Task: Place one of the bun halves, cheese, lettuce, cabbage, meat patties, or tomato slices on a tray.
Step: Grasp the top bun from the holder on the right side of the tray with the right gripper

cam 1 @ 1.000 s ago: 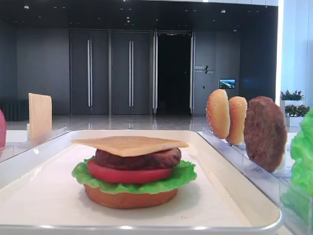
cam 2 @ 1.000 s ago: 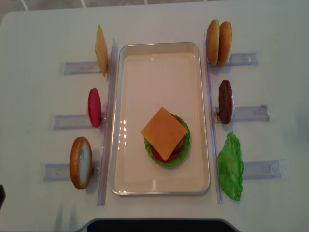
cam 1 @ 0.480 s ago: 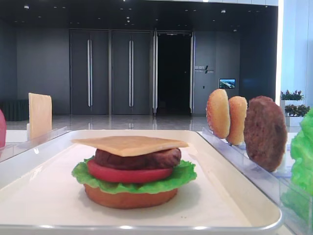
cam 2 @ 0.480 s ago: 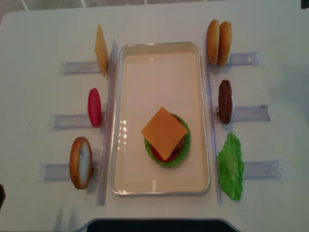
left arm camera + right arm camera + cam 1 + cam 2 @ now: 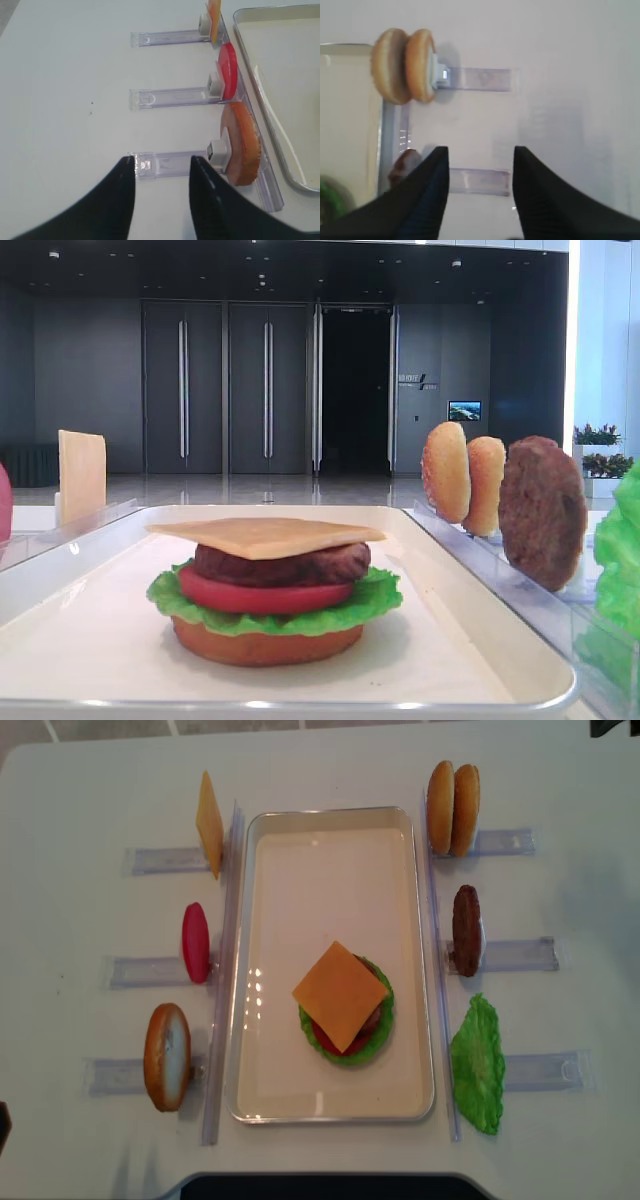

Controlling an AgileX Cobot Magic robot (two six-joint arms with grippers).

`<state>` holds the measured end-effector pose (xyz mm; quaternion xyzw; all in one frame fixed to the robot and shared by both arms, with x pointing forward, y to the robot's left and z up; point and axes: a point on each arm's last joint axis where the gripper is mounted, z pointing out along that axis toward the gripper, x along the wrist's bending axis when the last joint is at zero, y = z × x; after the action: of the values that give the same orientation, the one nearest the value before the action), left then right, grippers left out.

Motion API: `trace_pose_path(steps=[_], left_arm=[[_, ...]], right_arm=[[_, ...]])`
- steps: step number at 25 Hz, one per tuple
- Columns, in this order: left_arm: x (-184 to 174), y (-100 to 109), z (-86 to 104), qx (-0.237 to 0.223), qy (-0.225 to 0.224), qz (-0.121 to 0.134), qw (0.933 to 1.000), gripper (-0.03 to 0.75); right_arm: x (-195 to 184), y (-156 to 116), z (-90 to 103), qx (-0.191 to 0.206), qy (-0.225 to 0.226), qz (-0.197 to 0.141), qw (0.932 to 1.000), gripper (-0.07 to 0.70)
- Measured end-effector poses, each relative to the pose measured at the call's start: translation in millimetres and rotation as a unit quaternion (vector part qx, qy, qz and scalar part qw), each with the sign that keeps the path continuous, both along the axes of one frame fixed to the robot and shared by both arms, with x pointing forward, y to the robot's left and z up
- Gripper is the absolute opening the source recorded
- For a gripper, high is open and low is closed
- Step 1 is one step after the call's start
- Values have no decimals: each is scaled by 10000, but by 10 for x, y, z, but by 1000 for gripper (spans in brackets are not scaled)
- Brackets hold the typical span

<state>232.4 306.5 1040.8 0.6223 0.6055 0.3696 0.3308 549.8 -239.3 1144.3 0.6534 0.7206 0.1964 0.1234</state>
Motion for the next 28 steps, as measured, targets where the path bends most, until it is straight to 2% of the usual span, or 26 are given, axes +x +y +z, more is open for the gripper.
trace_pose_path(steps=[4, 7, 17, 22, 28], left_arm=[[0, 0, 0, 0, 0, 0, 10000, 282], [0, 0, 0, 0, 0, 0, 10000, 282], [0, 0, 0, 0, 0, 0, 10000, 282], [0, 0, 0, 0, 0, 0, 10000, 282], [0, 0, 0, 0, 0, 0, 10000, 282]], right_arm=[[-34, 378, 29, 206, -311, 367, 9986, 325], [-50, 571, 56, 382, -562, 521, 9963, 325], [31, 668, 88, 679, -1026, 386, 9917, 338], [218, 740, -173, 598, -733, 344, 9949, 375], [462, 827, -544, 486, -460, 280, 9974, 378]])
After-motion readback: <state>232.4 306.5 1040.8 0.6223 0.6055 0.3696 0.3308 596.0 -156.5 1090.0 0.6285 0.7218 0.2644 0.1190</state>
